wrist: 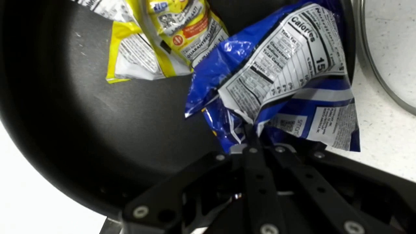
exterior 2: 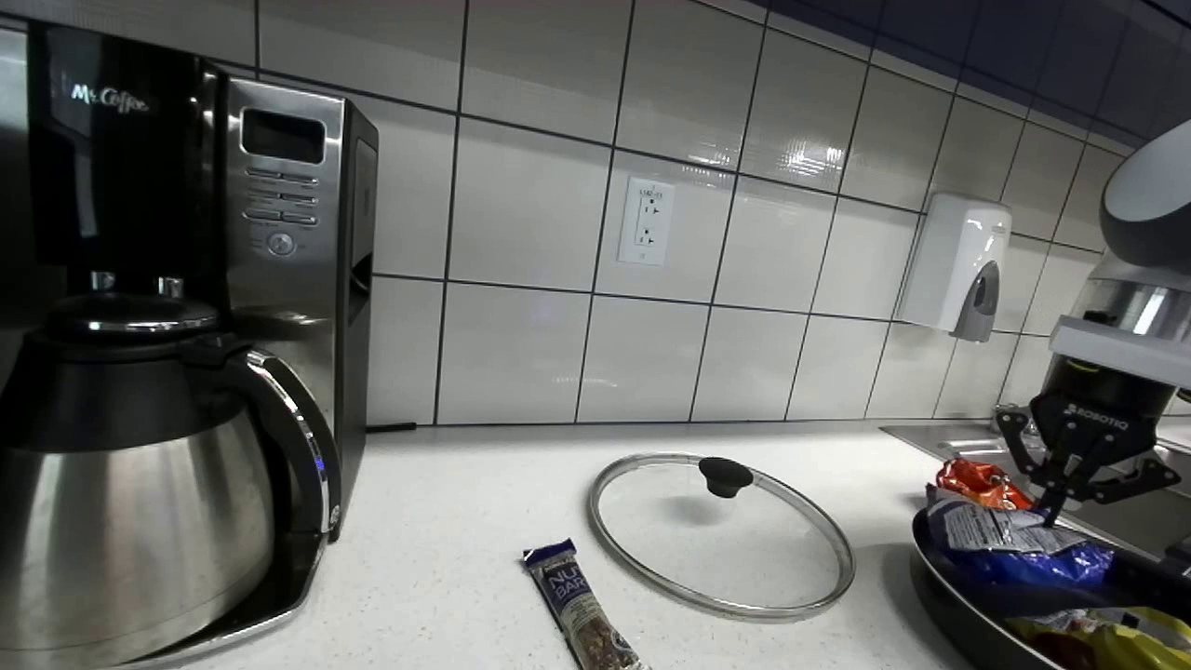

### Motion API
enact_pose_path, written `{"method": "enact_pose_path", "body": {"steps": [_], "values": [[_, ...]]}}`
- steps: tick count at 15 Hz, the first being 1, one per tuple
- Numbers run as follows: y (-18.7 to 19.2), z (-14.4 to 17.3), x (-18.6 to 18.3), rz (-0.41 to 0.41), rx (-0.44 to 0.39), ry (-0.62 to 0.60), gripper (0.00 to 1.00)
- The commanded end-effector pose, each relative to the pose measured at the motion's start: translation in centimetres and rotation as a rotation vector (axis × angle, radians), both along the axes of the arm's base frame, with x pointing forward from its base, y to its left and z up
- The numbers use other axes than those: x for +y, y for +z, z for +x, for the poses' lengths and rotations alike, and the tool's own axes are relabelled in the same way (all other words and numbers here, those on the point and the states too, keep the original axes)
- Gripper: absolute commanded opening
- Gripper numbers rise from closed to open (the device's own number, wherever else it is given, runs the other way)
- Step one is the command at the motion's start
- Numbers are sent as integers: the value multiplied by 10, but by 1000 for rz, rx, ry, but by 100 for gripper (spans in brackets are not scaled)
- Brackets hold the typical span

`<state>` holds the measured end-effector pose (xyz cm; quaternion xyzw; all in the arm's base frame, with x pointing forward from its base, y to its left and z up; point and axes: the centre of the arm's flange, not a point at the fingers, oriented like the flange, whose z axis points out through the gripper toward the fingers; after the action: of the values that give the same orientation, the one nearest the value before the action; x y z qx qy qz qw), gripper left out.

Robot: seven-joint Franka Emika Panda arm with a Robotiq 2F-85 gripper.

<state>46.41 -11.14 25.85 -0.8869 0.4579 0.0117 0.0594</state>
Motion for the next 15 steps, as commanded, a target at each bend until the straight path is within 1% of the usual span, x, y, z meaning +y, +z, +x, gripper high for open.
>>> {"method": "enact_pose_path", "body": {"steps": [1,9,15], "values": [[-5,-9,-6,-10,47,0,0],[-31,1,-9,11,68,-10,0],[-37,14,-11,29,55,-42,0]]}}
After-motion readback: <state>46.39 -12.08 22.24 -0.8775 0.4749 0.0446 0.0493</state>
